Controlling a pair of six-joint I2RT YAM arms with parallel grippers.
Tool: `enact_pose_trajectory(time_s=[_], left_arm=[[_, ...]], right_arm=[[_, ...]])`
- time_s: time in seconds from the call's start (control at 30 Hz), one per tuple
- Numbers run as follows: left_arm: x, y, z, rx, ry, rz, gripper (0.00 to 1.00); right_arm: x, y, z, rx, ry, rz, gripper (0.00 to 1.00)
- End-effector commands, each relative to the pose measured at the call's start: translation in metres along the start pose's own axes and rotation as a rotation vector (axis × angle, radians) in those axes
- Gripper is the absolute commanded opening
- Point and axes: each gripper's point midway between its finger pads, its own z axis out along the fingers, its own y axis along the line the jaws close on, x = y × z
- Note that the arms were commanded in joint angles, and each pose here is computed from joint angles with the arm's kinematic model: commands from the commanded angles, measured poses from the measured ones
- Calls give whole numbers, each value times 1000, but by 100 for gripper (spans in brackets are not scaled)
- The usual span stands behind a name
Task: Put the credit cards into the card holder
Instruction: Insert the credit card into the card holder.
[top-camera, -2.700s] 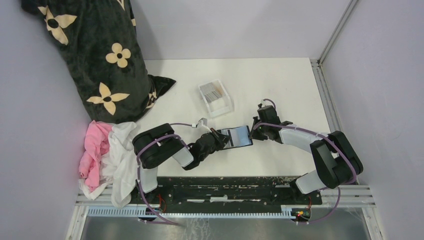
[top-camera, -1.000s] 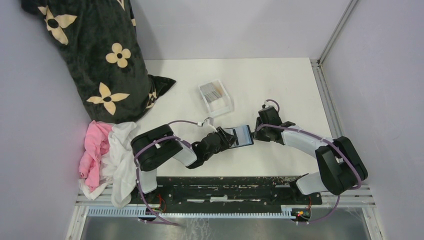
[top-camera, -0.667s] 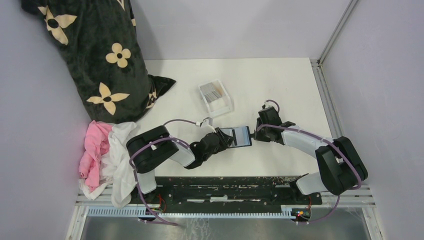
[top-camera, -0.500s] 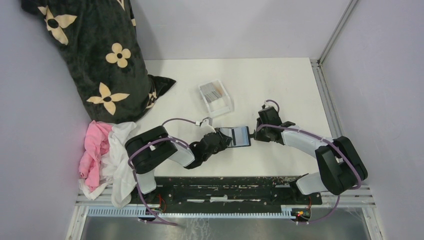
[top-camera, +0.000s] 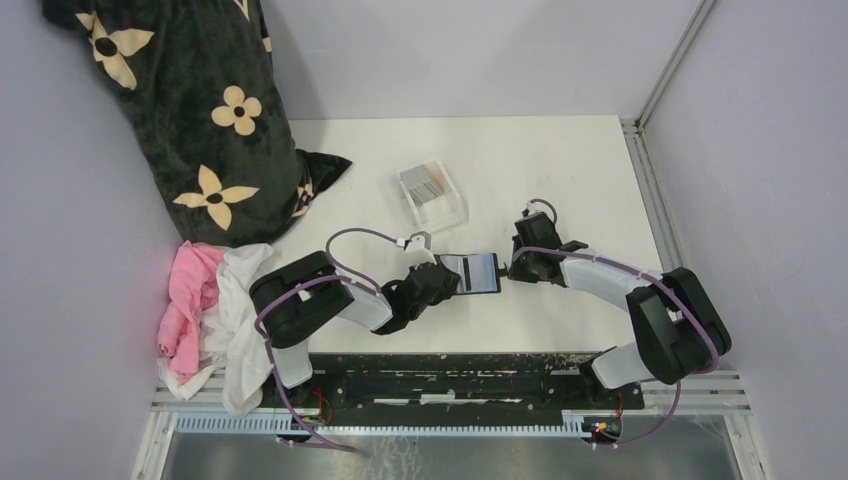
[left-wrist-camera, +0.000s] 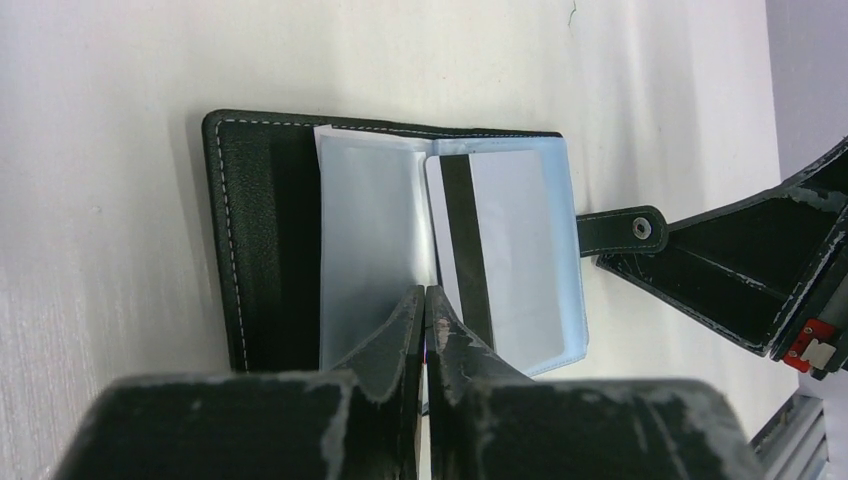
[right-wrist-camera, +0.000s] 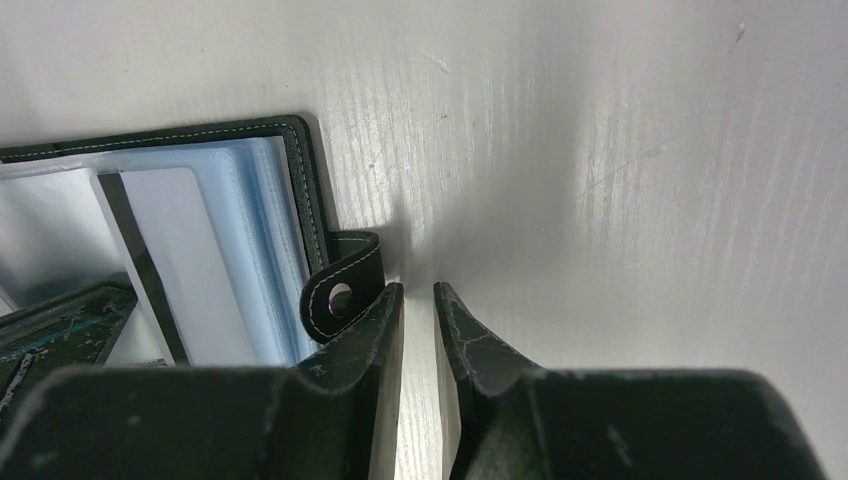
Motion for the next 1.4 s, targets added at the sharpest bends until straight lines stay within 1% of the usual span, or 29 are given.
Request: enact_pose_trajectory(time_s=[0.0, 0.3, 0.9, 1.2, 1.3, 1.37], left_arm=[[-7, -2, 4, -29, -21, 97, 6], [6, -6, 13, -46, 17, 153, 4], [0, -31, 20, -17, -7, 170, 7], [2, -34, 25, -17, 1, 182, 7], [1, -33, 24, -28, 1, 193, 9], [-4, -26, 21, -54, -11, 203, 13]], right_arm=[[-20, 11, 0, -24, -53, -9, 23], [-15, 14, 4, -29, -42, -22, 22], [-6, 25, 5, -42, -31, -48, 22], [-1, 31, 6, -40, -27, -64, 22], [-2, 29, 5, -32, -32, -67, 22], [-3, 25, 3, -13, -39, -74, 22]])
